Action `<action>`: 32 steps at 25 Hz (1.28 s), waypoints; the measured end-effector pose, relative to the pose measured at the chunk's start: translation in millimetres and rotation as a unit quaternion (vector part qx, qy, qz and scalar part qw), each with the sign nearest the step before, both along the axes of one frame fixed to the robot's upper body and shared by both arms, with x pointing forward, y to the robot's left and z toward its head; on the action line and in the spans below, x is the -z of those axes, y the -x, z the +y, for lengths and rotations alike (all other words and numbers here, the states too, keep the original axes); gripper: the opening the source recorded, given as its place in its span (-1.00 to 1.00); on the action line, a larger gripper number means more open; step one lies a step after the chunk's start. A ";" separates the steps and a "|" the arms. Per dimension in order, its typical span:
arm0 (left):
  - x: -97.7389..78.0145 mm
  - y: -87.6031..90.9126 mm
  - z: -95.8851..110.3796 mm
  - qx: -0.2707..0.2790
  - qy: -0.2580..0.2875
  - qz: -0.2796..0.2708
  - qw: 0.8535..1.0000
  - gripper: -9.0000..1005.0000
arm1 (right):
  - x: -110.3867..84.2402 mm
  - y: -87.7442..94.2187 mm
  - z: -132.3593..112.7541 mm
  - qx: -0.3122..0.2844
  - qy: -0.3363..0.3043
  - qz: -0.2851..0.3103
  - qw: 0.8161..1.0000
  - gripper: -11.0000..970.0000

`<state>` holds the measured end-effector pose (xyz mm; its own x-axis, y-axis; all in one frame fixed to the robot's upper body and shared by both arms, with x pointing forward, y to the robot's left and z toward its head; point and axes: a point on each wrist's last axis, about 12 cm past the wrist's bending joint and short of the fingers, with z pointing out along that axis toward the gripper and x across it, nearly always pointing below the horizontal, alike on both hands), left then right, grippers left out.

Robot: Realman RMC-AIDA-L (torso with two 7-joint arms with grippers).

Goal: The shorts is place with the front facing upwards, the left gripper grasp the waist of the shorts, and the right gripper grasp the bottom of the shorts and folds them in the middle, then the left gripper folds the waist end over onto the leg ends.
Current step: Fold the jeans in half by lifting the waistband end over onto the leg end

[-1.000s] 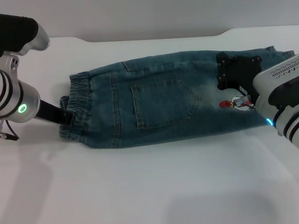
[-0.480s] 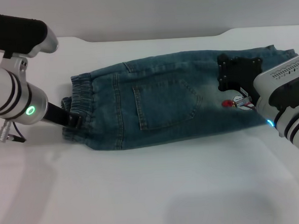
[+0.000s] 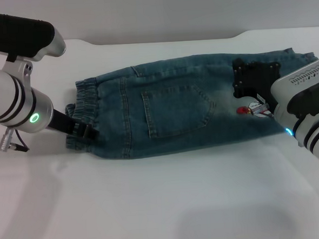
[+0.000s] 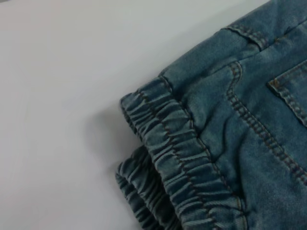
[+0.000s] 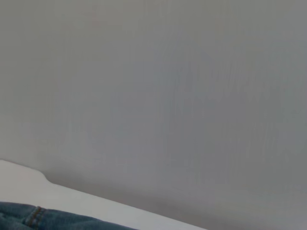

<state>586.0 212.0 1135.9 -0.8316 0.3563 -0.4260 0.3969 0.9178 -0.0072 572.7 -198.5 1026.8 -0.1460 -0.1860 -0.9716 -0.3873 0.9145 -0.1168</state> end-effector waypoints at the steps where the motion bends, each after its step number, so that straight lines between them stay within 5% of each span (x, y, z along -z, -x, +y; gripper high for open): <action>1: 0.0 0.1 0.1 0.000 -0.001 0.000 1.000 -0.04 | 0.1 0.1 -0.1 0.000 0.000 0.000 1.000 -0.98; 15: 4.4 1.4 3.8 -0.003 -0.008 0.011 1.000 0.71 | 1.2 1.7 2.2 -0.007 0.003 0.001 1.000 -0.98; 32: 14.3 -2.0 4.0 -0.004 -0.010 0.015 1.000 0.70 | 2.2 3.1 1.6 -0.006 0.002 0.003 1.000 -0.98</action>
